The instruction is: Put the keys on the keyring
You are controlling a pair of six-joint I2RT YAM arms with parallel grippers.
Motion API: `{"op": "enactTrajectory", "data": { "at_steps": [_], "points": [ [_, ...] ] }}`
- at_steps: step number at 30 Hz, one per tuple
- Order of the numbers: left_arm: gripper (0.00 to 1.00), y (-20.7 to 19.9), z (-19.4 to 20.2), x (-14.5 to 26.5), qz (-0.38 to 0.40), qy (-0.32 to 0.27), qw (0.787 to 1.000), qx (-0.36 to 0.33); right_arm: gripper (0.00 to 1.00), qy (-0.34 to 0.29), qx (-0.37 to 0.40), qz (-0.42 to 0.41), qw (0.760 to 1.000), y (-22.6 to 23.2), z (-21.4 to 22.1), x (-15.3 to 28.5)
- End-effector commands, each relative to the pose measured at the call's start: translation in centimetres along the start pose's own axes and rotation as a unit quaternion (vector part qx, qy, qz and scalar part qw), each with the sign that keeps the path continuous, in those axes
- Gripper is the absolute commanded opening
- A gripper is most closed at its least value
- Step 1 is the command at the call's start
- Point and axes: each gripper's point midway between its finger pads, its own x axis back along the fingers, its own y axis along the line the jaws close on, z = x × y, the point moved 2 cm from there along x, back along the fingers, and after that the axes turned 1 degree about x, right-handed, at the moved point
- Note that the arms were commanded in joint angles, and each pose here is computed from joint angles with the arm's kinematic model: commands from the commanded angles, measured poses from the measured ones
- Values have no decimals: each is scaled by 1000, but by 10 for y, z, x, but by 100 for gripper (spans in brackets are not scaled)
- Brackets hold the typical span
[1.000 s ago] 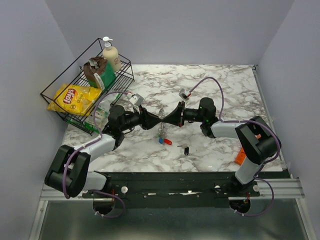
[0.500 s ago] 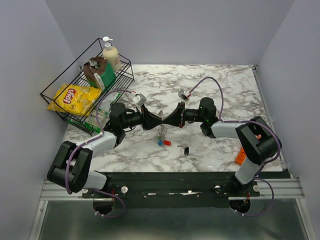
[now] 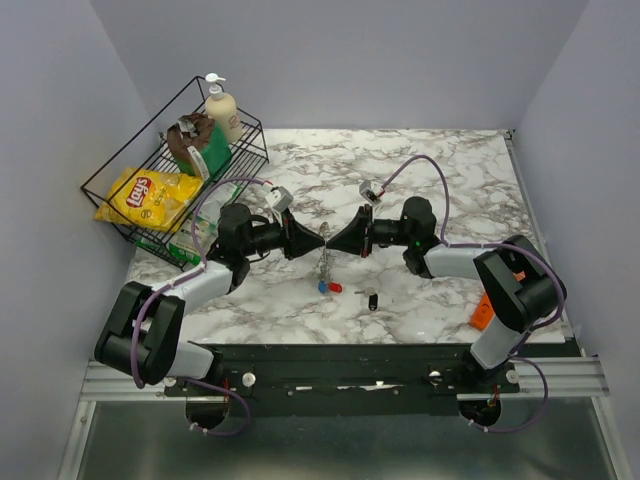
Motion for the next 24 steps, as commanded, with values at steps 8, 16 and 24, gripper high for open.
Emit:
{"op": "enactTrajectory", "data": {
  "at_steps": [8,16,24],
  "points": [
    [24,-4,-9,3,22,-11,1000,-10,1,-29,54,-32,998,17,-23,4],
    [24,-6,-5,2,37,-3,999,-6,1,-35,55,-30,997,17,-26,4],
    [0,-8,-8,2,37,-6,999,-6,1,-47,59,-38,996,20,-34,3]
  ]
}}
